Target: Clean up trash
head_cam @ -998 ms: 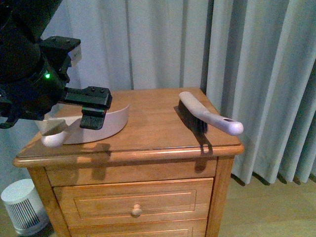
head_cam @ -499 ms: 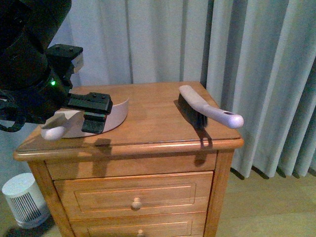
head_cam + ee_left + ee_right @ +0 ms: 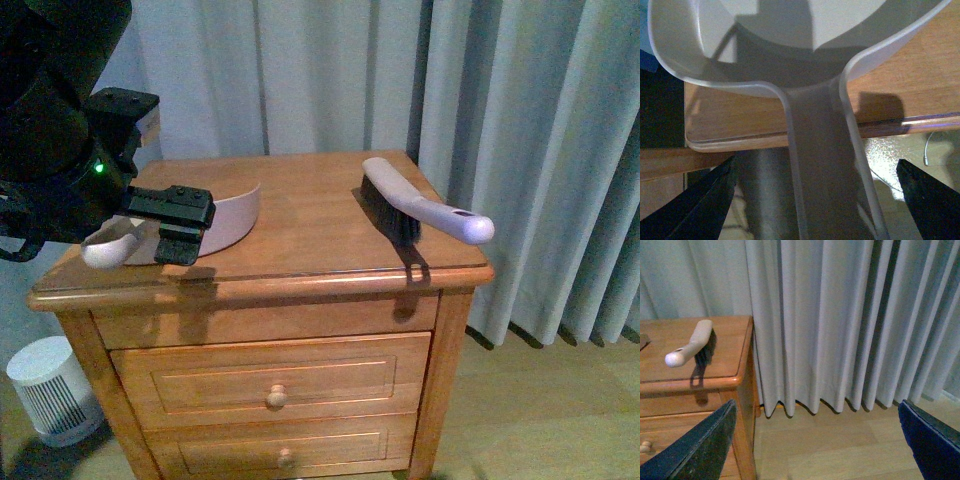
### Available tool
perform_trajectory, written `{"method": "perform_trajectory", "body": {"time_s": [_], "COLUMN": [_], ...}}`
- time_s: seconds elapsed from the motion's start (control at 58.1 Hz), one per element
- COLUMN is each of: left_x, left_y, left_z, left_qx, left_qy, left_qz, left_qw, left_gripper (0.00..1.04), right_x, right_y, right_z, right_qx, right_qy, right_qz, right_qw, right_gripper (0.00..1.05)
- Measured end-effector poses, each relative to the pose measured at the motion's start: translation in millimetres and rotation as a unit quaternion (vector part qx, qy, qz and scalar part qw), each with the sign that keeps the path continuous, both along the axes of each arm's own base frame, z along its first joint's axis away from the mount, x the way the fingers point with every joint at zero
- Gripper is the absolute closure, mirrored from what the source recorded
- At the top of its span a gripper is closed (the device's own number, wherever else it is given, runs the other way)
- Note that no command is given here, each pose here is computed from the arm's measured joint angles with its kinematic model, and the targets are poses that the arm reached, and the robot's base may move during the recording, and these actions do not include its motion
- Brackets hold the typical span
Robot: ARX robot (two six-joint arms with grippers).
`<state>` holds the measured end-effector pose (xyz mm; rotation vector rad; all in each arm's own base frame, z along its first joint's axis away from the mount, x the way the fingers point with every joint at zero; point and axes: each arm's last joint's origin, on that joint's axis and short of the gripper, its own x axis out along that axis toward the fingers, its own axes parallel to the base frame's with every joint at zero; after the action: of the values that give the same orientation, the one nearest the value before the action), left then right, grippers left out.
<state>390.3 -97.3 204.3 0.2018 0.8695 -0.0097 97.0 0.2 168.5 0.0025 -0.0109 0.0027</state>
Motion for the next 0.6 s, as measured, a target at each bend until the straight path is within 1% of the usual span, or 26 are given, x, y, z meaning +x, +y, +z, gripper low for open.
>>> {"method": "perform_trajectory", "body": {"time_s": [0.189,0.224,0.31,0.361,0.396,0.499,0.585,0.602], "left_x": [0.1,0.1,0.3,0.3,0.4,0.5,0.5,0.6], "left_y": [0.1,0.3,0.6,0.8,1.0,1.6,1.7,2.4], "left_z": [-0.1,-0.1,-0.1,-0.1,-0.1,0.1,0.1,0.2], "left_qx": [0.000,0.002,0.003,0.003,0.004,0.006,0.006,0.004], "left_qy": [0.000,0.000,0.000,0.000,0.000,-0.001,-0.001,-0.001], "left_qz": [0.000,-0.001,-0.001,-0.001,-0.001,-0.001,0.001,0.000], "left_qw": [1.000,1.000,1.000,1.000,1.000,1.000,1.000,1.000], "left_gripper": [0.08,0.10,0.26,0.33,0.40,0.56,0.75,0.77], "right_x": [0.0,0.0,0.0,0.0,0.0,0.0,0.0,0.0], "right_y": [0.0,0.0,0.0,0.0,0.0,0.0,0.0,0.0], "right_z": [0.0,0.0,0.0,0.0,0.0,0.0,0.0,0.0], "right_qx": [0.000,0.000,0.000,0.000,0.000,0.000,0.000,0.000], "right_qy": [0.000,0.000,0.000,0.000,0.000,0.000,0.000,0.000], "right_qz": [0.000,0.000,0.000,0.000,0.000,0.000,0.000,0.000], "right_qw": [1.000,1.000,1.000,1.000,1.000,1.000,1.000,1.000], "right_gripper": [0.07,0.07,0.07,0.07,0.07,0.07,0.07,0.07]}}
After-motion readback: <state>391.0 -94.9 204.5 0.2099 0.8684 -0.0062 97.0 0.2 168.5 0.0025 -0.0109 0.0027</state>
